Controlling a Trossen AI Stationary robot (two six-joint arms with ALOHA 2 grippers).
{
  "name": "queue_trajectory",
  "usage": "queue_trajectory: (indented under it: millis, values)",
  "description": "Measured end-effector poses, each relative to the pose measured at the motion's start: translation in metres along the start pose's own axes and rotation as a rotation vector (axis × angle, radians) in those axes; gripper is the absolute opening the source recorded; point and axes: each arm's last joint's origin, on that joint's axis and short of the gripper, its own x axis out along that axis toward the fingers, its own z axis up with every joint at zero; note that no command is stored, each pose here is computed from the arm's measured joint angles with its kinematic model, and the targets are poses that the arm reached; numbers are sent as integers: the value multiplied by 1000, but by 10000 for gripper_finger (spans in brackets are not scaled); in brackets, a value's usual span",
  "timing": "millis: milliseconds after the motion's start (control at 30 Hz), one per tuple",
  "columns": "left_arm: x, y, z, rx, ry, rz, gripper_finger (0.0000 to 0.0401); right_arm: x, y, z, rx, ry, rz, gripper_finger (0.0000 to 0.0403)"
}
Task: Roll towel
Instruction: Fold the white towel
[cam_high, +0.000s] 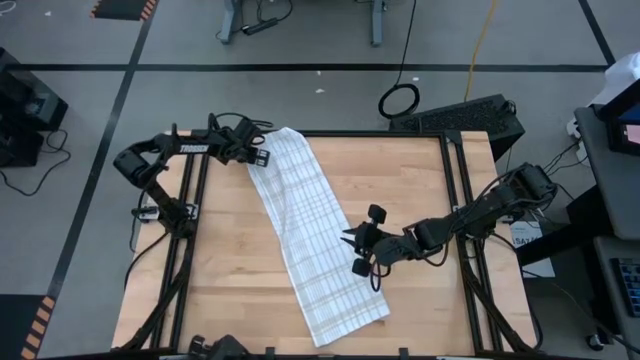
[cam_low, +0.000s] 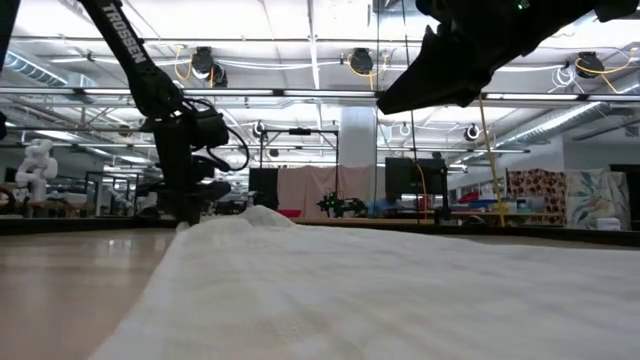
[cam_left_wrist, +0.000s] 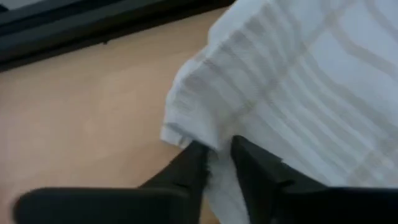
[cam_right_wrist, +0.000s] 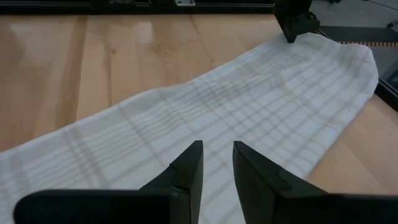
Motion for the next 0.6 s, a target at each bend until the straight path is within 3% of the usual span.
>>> queue_trajectory:
  millis: [133,333,600]
  values:
    - [-3,-9,3,66,-38,-23,14,0,-1,-2,-7,20,-7,80]
    - [-22,-42,23,227,-162,-92,13,0,-2,-4,-13,39,-16,80]
    - [-58,-71,72,343,-528,-82,9,1,-5,-4,-13,43,-30,80]
